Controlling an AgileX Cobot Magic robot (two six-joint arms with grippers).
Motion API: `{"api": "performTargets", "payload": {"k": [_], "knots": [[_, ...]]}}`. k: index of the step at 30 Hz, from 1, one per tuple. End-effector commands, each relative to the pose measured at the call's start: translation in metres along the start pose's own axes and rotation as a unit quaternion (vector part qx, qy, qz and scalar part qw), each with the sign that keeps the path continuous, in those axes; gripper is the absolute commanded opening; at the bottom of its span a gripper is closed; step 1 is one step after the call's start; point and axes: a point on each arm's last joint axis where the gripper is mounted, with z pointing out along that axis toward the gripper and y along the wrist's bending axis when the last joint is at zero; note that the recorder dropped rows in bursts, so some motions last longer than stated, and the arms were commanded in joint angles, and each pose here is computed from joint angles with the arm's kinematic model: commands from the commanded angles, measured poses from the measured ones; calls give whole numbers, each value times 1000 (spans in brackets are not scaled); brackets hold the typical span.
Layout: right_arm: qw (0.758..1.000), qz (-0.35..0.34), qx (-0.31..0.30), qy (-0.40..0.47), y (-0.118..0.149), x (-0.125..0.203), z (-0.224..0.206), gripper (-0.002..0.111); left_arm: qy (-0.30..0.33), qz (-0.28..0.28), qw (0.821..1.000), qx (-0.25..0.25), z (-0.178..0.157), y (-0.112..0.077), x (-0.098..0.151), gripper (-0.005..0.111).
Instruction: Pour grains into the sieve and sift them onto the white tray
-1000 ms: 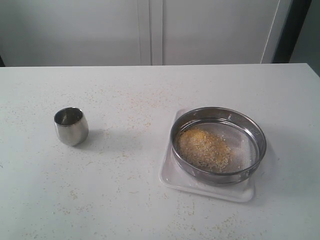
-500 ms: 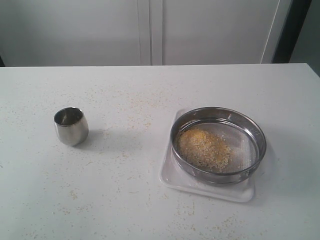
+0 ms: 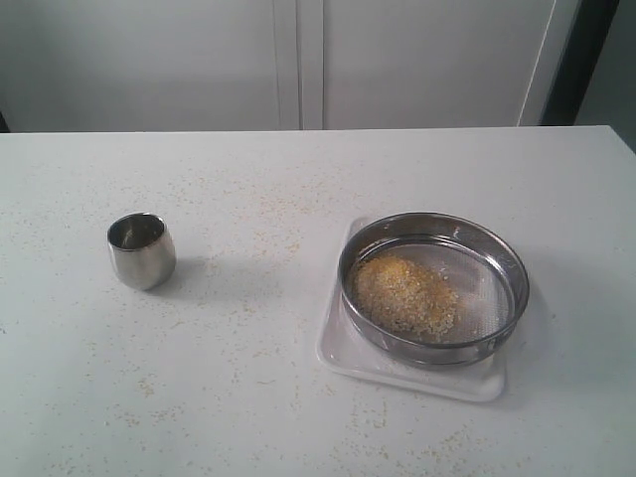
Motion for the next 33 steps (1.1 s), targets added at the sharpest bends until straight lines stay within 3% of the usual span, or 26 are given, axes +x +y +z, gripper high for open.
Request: {"api": "performTargets", "payload": {"k": [1,15,27,33], "knots": [[1000,-1,4,-8,0,0,0,0,6,-6,1000,3,0,0,3,0],[1000,-1,2,-16,0,-1,0,0,6,-6,1000,3,0,0,3,0],[977,-2,-28,-209,5,-36,-8,0,6,-6,1000,3,0,0,3,0],[971,-1,-33,-238,6,-41,-10,0,6,-6,1000,3,0,0,3,0]]}}
